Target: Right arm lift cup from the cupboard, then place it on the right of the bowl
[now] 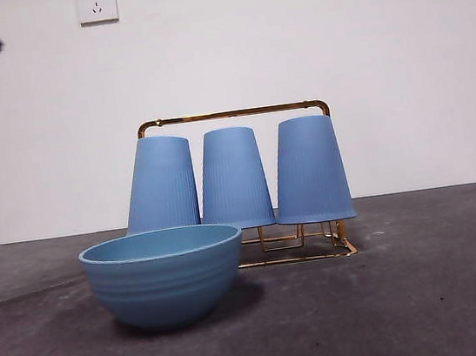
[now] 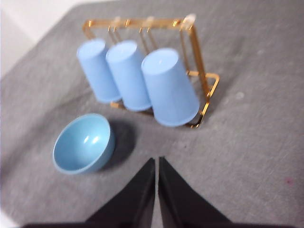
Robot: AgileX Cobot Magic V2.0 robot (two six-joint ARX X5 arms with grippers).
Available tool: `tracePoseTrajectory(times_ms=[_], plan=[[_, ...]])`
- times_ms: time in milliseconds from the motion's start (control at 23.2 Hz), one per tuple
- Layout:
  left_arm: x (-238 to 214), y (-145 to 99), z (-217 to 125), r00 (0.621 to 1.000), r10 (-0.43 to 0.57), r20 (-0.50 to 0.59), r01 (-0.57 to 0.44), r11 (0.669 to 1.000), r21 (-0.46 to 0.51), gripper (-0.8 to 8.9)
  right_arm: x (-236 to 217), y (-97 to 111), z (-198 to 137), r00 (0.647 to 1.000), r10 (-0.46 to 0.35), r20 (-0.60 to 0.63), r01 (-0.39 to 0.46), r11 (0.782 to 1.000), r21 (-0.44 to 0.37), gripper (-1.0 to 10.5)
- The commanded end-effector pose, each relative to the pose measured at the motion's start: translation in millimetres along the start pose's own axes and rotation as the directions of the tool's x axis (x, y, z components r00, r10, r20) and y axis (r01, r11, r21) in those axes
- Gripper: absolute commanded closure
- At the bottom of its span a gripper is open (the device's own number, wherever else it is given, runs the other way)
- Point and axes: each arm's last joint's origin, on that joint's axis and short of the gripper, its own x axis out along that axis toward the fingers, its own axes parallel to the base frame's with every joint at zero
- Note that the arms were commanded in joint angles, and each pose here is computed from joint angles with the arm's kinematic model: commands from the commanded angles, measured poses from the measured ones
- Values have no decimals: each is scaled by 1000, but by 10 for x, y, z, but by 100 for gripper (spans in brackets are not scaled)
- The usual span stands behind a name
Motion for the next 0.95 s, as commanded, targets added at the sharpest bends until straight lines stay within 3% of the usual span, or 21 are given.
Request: tracePoseTrajectory(times_ms=[43,389,518,691,820,950], plan=[[80,-47,74,998,-44,-51,49,994,96,803,26,-1,109,999,18,-37,-21,996,-83,934],[183,-100,70,993,-81,-87,97,975,201,796,79,-4,159,991,105,-80,-113,988,-102,933],[182,-99,69,993,-81,-88,97,975,200,702,80,-5,160,991,104,-81,-112,989,-100,913],[182,-99,68,993,-80,-89,97,975,199,402,90,8,161,990,113,-83,-120,989,-89,565],[183,-101,67,992,-84,-91,100,977,186,374,107,38,160,987,132,-90,-140,985,-98,452],[182,-106,66,990,-102,-95,117,980,163,374,186,75,210,983,168,-78,-174,982,-80,447]])
